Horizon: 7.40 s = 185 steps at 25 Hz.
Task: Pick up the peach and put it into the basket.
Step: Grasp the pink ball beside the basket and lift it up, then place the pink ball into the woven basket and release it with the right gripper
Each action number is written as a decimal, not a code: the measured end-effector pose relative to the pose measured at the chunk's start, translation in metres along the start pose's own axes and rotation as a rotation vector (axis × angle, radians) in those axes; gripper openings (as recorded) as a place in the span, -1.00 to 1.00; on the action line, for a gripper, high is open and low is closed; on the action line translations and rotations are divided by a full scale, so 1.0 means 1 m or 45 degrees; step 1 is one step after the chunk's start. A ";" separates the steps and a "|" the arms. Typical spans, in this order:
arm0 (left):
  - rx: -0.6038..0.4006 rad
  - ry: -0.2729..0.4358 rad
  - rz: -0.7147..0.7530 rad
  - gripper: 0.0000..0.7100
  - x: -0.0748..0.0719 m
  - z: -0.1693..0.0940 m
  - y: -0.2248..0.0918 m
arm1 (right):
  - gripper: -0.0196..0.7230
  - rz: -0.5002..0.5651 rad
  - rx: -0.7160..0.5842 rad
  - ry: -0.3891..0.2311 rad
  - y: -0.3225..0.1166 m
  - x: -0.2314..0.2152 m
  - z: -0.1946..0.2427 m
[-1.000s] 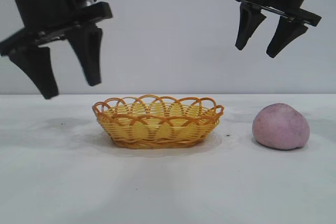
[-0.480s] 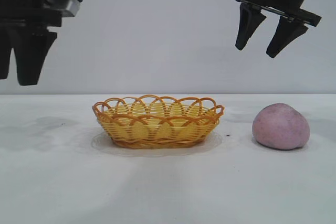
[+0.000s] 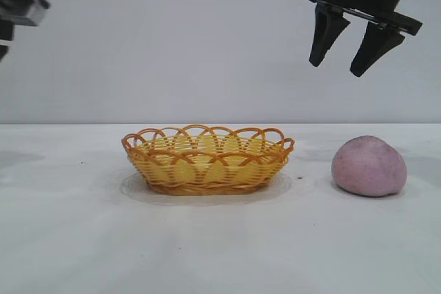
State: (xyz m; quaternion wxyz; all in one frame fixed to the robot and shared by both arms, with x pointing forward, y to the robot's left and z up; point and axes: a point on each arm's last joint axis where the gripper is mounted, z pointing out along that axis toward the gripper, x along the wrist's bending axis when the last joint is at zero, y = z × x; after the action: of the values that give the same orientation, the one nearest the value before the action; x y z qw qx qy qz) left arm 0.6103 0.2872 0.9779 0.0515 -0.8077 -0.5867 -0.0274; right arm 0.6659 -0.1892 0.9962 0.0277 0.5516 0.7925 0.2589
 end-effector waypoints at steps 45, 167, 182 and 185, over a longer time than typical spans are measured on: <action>-1.129 0.107 -0.323 0.29 -0.088 -0.064 -0.340 | 0.31 0.000 0.023 0.006 -0.002 0.000 0.000; -1.354 0.149 -0.384 0.29 -0.099 -0.059 -0.369 | -0.95 -0.489 0.416 0.042 -0.043 0.177 0.014; -1.354 0.149 -0.384 0.29 -0.099 -0.059 -0.369 | -0.79 -0.482 0.412 0.086 -0.046 0.174 0.066; -1.354 0.149 -0.384 0.29 -0.099 -0.059 -0.369 | -0.59 -0.481 0.402 0.085 -0.046 0.174 0.068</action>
State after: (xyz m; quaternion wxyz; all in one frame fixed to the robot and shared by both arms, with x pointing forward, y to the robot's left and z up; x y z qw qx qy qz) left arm 0.2297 0.3003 1.0450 -0.3353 -0.6267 -0.5972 -0.3717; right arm 0.5812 -0.0206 0.9597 -0.0373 0.3822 0.9126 0.1401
